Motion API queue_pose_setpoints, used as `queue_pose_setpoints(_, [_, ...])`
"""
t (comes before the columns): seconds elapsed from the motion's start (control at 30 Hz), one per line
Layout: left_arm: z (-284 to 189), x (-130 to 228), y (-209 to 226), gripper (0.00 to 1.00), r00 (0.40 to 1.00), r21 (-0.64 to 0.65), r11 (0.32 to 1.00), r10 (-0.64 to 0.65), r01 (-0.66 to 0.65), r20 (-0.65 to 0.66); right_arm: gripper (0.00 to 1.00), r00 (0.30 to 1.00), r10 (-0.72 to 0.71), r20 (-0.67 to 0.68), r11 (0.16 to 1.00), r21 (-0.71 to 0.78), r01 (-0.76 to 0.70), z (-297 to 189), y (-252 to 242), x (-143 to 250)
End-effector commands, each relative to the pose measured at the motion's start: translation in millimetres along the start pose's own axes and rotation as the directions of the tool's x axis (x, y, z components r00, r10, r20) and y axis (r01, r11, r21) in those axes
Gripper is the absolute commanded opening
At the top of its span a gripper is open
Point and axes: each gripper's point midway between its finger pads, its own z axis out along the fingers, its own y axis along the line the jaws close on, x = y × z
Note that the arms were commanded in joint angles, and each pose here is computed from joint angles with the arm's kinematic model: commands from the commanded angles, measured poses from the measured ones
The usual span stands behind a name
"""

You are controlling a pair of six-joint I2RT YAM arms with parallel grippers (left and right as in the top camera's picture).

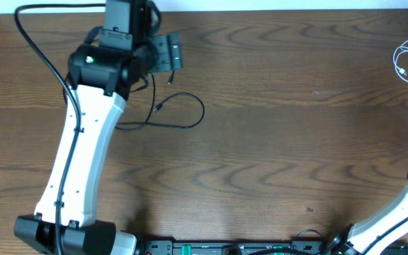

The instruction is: Untangle cables

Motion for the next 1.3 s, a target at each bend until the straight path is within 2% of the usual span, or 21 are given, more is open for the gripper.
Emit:
queue_pose_setpoints(0.0, [27, 6, 51, 0.89, 0.997, -0.14, 0.99, -0.031, 0.021, -0.07, 0.99, 0.983, -0.181, -0.031, 0.977, -0.122, 0.176, -2, 71, 20])
queue_pose_setpoints(0.07, [52, 14, 75, 0.89, 0.989, -0.166, 0.986, -0.032, 0.008, -0.142, 0.99, 0.961, -0.265, -0.078, 0.954, -0.164, 0.25, 8, 108, 43])
queue_pose_setpoints(0.2, [86, 33, 93, 0.88, 0.968, -0.167, 0.985, -0.007, -0.037, -0.253, 0.99, 0.929, -0.351, -0.119, 0.925, -0.197, 0.324, 18, 147, 70])
queue_pose_setpoints(0.33, [111, 67, 92, 0.85, 0.91, -0.092, 0.988, 0.075, -0.122, -0.408, 0.99, 0.889, -0.437, -0.139, 0.892, -0.197, 0.407, 27, 184, 96])
queue_pose_setpoints(0.47, [119, 96, 102, 0.82, 0.851, -0.107, 0.988, 0.038, -0.11, -0.523, 0.99, 0.858, -0.494, -0.142, 0.862, -0.207, 0.462, 31, 210, 114])
queue_pose_setpoints(0.63, [122, 94, 138, 0.82, 0.854, -0.265, 0.957, -0.233, 0.116, -0.465, 0.99, 0.843, -0.519, -0.144, 0.846, -0.229, 0.482, 31, 224, 125])
queue_pose_setpoints(0.77, [130, 85, 187, 0.82, 0.857, -0.394, 0.882, -0.397, 0.258, -0.328, 0.99, 0.835, -0.527, -0.155, 0.841, -0.238, 0.486, 31, 228, 131])
queue_pose_setpoints(1.0, [136, 99, 240, 0.82, 0.854, -0.505, 0.816, -0.453, 0.282, -0.254, 0.99, 0.832, -0.53, -0.163, 0.839, -0.241, 0.487, 31, 229, 134])
queue_pose_setpoints(1.1, [137, 114, 245, 0.82, 0.836, -0.52, 0.806, -0.474, 0.284, -0.277, 0.99, 0.83, -0.533, -0.163, 0.837, -0.243, 0.49, 31, 231, 135])
queue_pose_setpoints(1.27, [142, 154, 247, 0.83, 0.774, -0.565, 0.762, -0.551, 0.315, -0.312, 0.99, 0.829, -0.534, -0.164, 0.837, -0.244, 0.491, 31, 231, 136])
